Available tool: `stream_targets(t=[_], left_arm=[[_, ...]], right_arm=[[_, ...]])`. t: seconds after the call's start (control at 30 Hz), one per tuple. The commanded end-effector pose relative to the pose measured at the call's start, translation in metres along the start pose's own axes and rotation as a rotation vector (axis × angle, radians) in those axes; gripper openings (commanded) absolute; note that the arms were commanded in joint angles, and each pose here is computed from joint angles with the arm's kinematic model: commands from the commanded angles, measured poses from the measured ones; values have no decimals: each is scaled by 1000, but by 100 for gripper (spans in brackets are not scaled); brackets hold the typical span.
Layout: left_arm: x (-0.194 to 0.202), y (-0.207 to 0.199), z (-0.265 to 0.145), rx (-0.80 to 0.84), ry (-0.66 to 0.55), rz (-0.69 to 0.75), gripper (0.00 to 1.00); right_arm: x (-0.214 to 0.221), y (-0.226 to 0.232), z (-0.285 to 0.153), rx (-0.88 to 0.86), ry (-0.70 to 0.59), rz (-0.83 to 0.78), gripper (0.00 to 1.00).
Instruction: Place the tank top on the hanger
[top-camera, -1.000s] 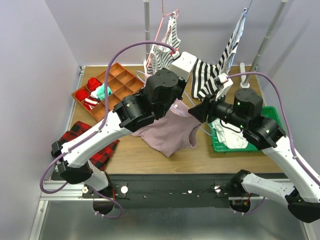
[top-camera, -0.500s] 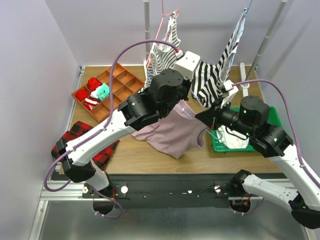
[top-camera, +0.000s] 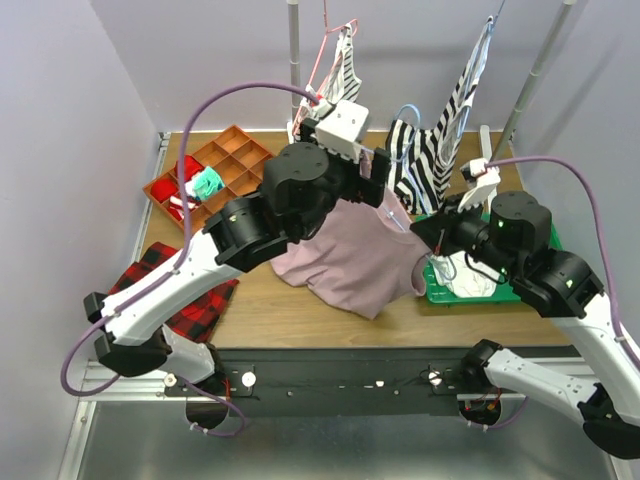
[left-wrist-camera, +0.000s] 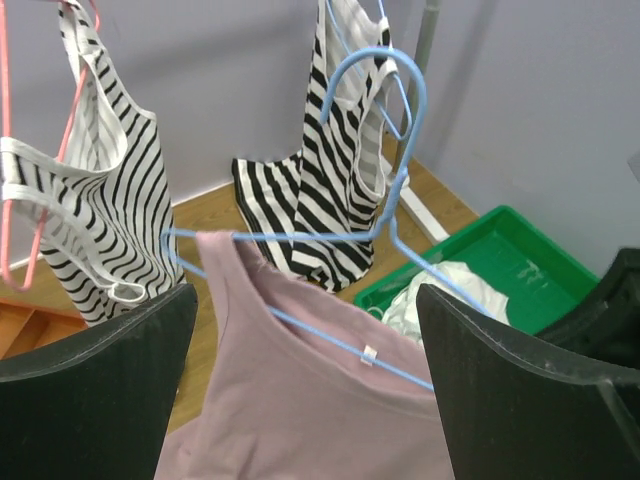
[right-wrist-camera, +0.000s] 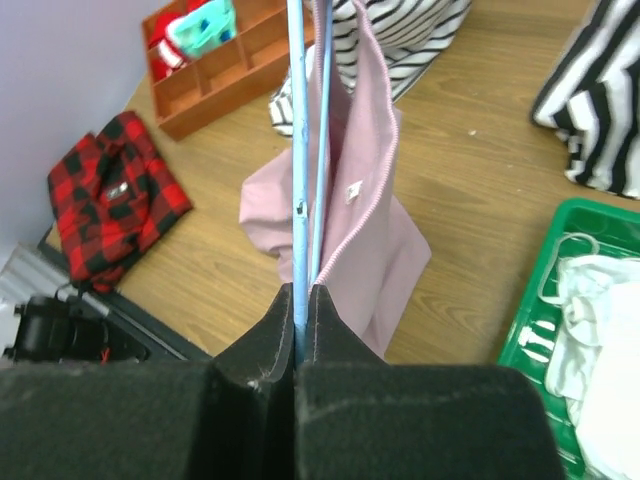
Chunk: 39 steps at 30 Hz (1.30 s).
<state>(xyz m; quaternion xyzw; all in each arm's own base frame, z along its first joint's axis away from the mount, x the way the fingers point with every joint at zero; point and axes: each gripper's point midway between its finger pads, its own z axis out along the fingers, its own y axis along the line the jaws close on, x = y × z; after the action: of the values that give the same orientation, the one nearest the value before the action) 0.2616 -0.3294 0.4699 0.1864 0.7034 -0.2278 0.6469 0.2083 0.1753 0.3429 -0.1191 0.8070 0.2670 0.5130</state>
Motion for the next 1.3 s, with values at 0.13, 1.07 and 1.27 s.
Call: stream_targets(t=[0.13, 1.07, 1.27], left_arm=[[-55, 30, -62, -4, -193, -166, 99], [41, 64, -109, -35, -62, -187, 99], [99, 66, -105, -58, 43, -202, 99]], right_arm=[[-102, -27, 12, 309, -188, 50, 1], [-195, -65, 161, 443, -287, 30, 1], [-207, -72, 171, 443, -322, 25, 1]])
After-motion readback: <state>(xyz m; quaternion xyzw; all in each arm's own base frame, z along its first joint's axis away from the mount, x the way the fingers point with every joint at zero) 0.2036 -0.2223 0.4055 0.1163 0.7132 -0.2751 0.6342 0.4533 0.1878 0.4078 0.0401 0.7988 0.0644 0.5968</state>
